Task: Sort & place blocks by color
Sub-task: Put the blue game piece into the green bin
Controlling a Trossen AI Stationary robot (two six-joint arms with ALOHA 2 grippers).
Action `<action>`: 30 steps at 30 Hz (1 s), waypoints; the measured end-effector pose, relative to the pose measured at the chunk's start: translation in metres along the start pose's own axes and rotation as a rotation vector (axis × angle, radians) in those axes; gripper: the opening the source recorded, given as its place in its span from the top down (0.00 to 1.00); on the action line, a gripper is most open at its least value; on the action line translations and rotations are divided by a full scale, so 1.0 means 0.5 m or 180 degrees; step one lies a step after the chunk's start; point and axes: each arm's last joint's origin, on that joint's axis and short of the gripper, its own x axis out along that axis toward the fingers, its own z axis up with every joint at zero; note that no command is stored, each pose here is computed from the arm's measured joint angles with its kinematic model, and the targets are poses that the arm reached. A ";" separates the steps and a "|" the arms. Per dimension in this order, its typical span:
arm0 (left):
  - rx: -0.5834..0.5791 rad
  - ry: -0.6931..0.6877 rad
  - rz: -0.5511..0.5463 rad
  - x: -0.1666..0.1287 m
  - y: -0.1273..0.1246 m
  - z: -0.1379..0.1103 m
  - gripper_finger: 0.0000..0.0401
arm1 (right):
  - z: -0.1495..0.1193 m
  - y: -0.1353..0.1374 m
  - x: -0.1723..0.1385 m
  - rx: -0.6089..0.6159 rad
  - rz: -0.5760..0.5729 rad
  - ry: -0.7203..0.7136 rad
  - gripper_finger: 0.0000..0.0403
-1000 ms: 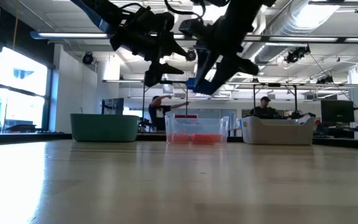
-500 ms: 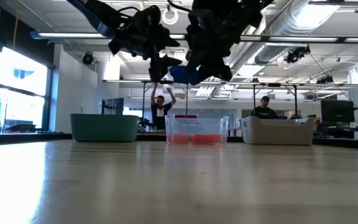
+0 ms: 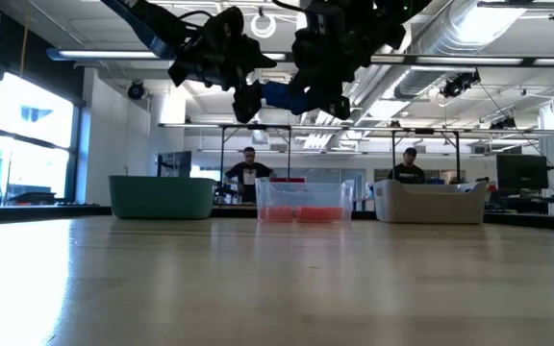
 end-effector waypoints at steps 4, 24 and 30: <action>0.0006 -0.0015 0.0078 0.000 0.001 0.001 0.48 | 0.002 -0.008 -0.005 0.0008 0.0046 0.0005 0.71; 0.0054 -0.0053 0.0357 0.001 0.006 0.001 0.48 | 0.017 -0.059 -0.037 -0.0079 0.0236 -0.0079 0.71; 0.0058 -0.0051 0.0341 0.001 0.006 0.001 0.48 | 0.020 -0.070 -0.045 -0.0166 0.0282 -0.0108 0.71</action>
